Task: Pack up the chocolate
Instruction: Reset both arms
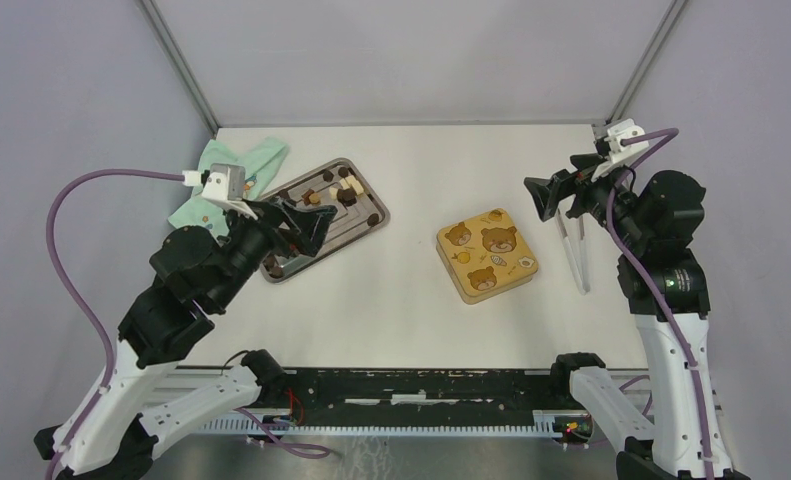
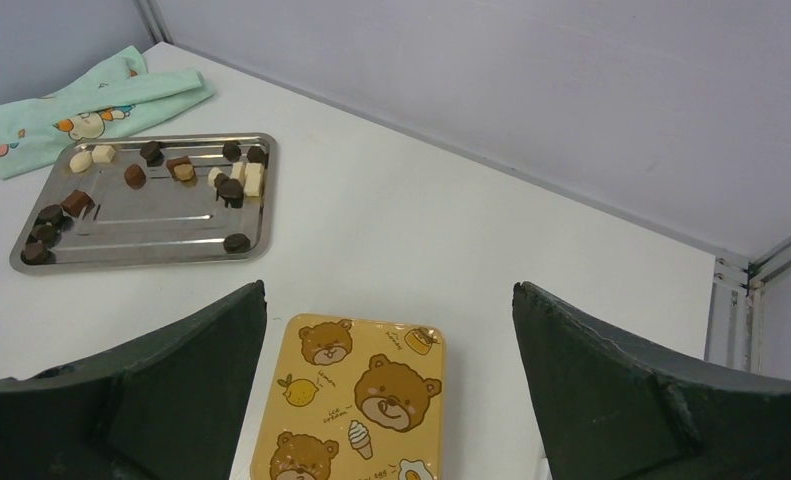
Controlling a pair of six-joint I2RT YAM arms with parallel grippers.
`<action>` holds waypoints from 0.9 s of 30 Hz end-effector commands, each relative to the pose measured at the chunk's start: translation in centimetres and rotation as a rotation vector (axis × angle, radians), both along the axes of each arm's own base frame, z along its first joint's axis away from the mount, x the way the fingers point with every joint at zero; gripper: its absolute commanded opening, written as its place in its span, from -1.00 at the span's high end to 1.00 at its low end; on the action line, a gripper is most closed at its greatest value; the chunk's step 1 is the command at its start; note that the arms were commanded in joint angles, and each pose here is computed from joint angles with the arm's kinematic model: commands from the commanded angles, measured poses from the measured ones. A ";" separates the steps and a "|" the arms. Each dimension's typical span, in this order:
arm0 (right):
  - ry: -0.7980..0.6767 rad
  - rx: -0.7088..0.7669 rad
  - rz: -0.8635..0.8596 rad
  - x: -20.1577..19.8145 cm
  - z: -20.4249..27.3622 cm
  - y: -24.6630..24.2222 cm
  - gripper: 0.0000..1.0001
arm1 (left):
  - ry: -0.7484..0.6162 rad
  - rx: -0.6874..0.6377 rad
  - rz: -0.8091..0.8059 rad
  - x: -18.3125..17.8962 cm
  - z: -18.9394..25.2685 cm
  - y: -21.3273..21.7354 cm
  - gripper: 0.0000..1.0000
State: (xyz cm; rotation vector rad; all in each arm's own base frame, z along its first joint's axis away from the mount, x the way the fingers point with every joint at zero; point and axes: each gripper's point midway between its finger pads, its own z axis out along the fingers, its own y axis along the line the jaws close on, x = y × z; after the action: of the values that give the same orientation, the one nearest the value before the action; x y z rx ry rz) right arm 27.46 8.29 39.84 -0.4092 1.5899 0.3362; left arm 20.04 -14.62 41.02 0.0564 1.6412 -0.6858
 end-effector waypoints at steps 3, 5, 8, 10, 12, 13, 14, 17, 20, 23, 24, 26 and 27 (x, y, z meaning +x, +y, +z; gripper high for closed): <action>-0.030 0.012 0.014 0.1 0.7 0.2 -0.96 | -0.010 -0.005 0.015 0.0 0.0 0.4 -0.99; -0.029 0.012 0.009 0.1 0.6 0.1 -0.96 | -0.006 -0.003 0.013 0.0 -0.2 0.3 -0.99; -0.024 0.012 0.007 0.3 0.4 0.1 -0.96 | -0.002 -0.001 0.013 0.1 -0.3 0.3 -0.99; -0.024 0.011 0.006 0.3 0.3 0.1 -0.96 | -0.001 0.000 0.012 0.1 -0.4 0.2 -0.99; -0.023 0.012 0.006 0.3 0.2 0.1 -0.96 | 0.002 0.005 0.013 0.2 -0.6 0.2 -0.99; -0.024 0.012 0.005 0.3 0.2 0.1 -0.96 | 0.005 0.010 0.013 0.2 -0.8 0.1 -0.99; -0.022 0.011 0.005 0.3 0.1 0.1 -0.97 | 0.008 0.014 0.012 0.3 -1.0 0.1 -0.99; -0.020 0.011 0.001 0.3 0.0 0.0 -0.96 | 0.014 0.023 0.011 0.4 -1.4 -0.1 -0.99; -0.019 0.011 0.001 0.3 0.0 0.0 -0.96 | 0.017 0.027 0.006 0.5 -1.5 -0.2 -0.99; -0.032 -0.012 -0.001 0.3 0.0 -0.1 -0.96 | 0.019 0.028 0.006 0.5 -1.6 -0.2 -0.99; -0.031 -0.011 -0.003 0.3 0.0 -0.1 -0.96 | 0.019 0.028 0.005 0.5 -1.7 -0.2 -0.99; -0.034 -0.012 -0.004 0.3 0.1 -0.2 -0.96 | 0.019 0.028 0.006 0.5 -1.7 -0.2 -0.99; -0.034 -0.013 -0.004 0.3 0.0 -0.2 -0.96 | 0.018 0.028 0.006 0.5 -1.6 -0.2 -0.99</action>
State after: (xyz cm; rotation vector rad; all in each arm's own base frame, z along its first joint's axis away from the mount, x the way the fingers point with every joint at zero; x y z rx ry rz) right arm 27.80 8.32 38.83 -0.4156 1.6034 0.3382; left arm 20.28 -14.89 39.20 0.0677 1.6786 -0.6675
